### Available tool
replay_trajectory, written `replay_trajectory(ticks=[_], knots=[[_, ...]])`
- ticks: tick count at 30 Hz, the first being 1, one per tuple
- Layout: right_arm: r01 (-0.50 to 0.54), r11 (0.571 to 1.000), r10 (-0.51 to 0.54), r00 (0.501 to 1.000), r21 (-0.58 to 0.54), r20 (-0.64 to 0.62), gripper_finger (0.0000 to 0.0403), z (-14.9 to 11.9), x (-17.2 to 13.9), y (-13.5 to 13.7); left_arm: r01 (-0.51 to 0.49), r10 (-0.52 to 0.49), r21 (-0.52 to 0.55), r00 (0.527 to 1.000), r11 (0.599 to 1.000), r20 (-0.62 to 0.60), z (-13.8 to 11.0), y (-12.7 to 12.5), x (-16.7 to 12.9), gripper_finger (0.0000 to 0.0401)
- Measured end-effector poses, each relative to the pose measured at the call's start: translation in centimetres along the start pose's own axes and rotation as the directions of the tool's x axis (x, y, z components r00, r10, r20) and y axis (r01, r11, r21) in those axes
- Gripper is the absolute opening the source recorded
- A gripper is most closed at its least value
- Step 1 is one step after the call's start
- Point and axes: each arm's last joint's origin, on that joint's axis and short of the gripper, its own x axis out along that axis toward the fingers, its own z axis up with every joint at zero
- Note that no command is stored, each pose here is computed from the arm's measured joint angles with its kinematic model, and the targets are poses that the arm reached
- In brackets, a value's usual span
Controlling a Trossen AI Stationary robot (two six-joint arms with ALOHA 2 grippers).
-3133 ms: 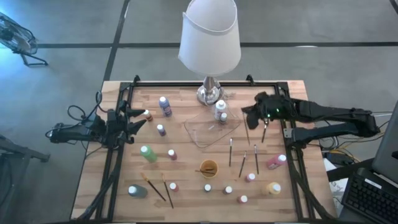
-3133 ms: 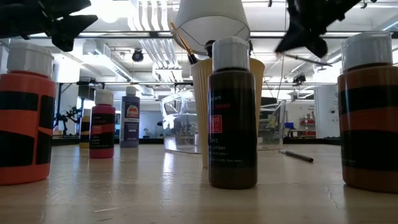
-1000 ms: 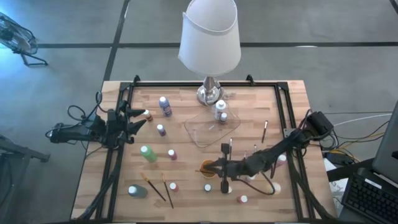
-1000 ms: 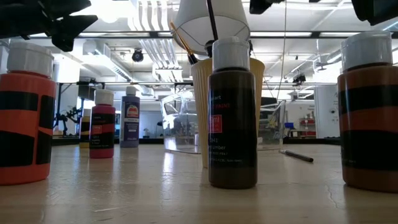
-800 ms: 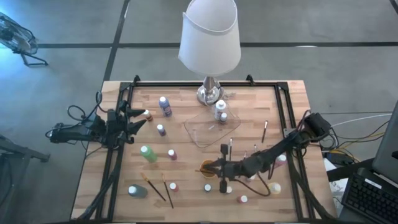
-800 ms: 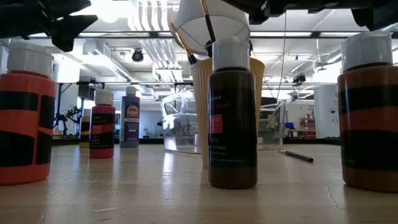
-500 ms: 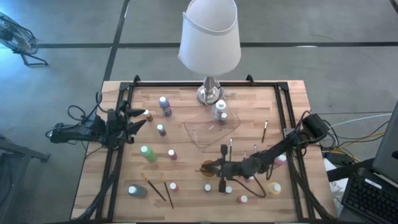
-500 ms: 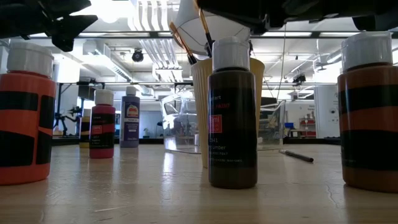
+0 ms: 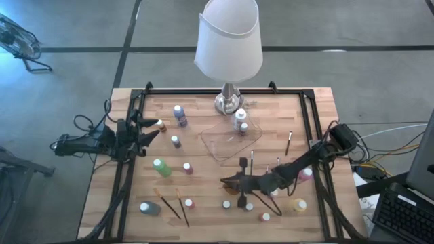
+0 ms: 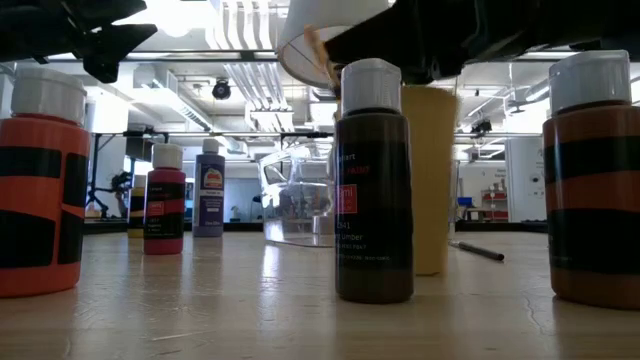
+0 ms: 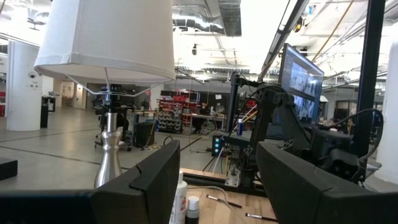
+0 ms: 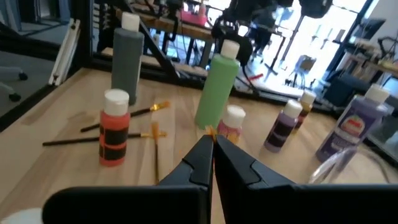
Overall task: Pick & Place Paint Supplies
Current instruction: Put the black paint brush into the yellow cup
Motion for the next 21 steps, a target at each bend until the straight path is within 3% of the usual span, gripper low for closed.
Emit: replay_trajectory(ticks=[4,14,21], knots=[[0.01,0.999,-0.01,1.0,0.033,-0.01,0.0023,-0.13,0.19,-0.32,0.0,0.0,0.0,1.0,1.0,0.0,-0.01,0.0,0.0,0.0218],[0.012,0.998,-0.011,1.0,0.069,-0.009,0.0124,-0.11,0.21,-0.37,0.0,0.0,0.0,1.0,1.0,0.0,0.0,0.0,0.0,0.0218],[0.013,0.998,-0.014,1.0,0.057,0.022,0.017,0.73,-0.02,-0.59,0.0,0.0,0.0,1.0,1.0,0.0,-0.01,0.0,0.0,0.0218]])
